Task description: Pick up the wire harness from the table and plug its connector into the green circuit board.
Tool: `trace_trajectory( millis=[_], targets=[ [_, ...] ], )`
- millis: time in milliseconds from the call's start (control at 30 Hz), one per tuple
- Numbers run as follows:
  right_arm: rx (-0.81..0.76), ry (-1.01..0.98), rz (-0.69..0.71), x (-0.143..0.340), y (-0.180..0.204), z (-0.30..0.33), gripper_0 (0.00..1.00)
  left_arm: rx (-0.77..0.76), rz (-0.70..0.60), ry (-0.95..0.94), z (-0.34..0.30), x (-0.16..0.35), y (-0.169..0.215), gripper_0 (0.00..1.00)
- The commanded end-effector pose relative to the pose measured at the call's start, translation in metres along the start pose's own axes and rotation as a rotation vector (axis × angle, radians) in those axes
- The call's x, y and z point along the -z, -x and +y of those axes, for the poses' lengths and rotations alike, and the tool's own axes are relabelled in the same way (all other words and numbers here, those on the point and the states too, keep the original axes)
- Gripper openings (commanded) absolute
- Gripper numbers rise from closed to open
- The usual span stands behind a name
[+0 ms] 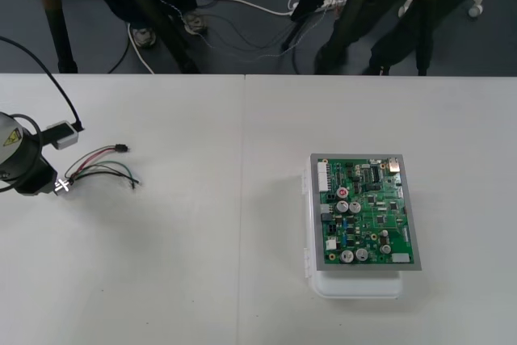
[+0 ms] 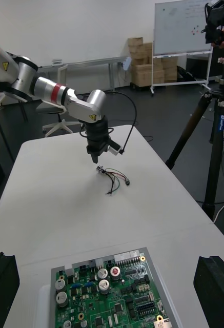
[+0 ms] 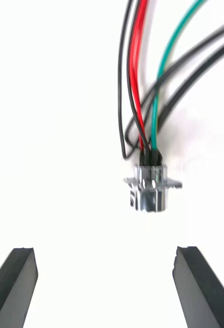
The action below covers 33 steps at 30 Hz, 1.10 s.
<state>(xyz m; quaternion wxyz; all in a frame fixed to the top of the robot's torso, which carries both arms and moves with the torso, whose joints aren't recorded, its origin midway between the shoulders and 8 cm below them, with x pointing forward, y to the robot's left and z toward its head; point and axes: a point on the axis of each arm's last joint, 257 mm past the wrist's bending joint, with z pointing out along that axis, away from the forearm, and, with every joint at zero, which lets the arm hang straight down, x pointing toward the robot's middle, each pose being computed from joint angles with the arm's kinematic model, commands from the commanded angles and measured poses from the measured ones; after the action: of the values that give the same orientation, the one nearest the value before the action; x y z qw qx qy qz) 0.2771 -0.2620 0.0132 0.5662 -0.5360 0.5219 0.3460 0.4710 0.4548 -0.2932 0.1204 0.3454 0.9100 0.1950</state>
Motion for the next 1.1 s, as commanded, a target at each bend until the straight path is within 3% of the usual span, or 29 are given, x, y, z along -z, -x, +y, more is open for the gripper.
trace_trajectory(
  millis=[33,567,1100],
  targets=[
    [0.102,0.023,0.009,0.003,0.014,0.0,1.0,-0.033,-0.045,0.016,0.007,0.005,0.034,0.78],
    [0.136,0.072,0.012,-0.009,0.012,0.012,1.0,-0.05,-0.016,0.0,-0.02,-0.014,0.05,0.78],
    [0.149,0.086,0.011,-0.013,0.008,0.016,1.0,-0.107,0.037,0.034,-0.021,-0.026,0.039,0.78]
  ],
)
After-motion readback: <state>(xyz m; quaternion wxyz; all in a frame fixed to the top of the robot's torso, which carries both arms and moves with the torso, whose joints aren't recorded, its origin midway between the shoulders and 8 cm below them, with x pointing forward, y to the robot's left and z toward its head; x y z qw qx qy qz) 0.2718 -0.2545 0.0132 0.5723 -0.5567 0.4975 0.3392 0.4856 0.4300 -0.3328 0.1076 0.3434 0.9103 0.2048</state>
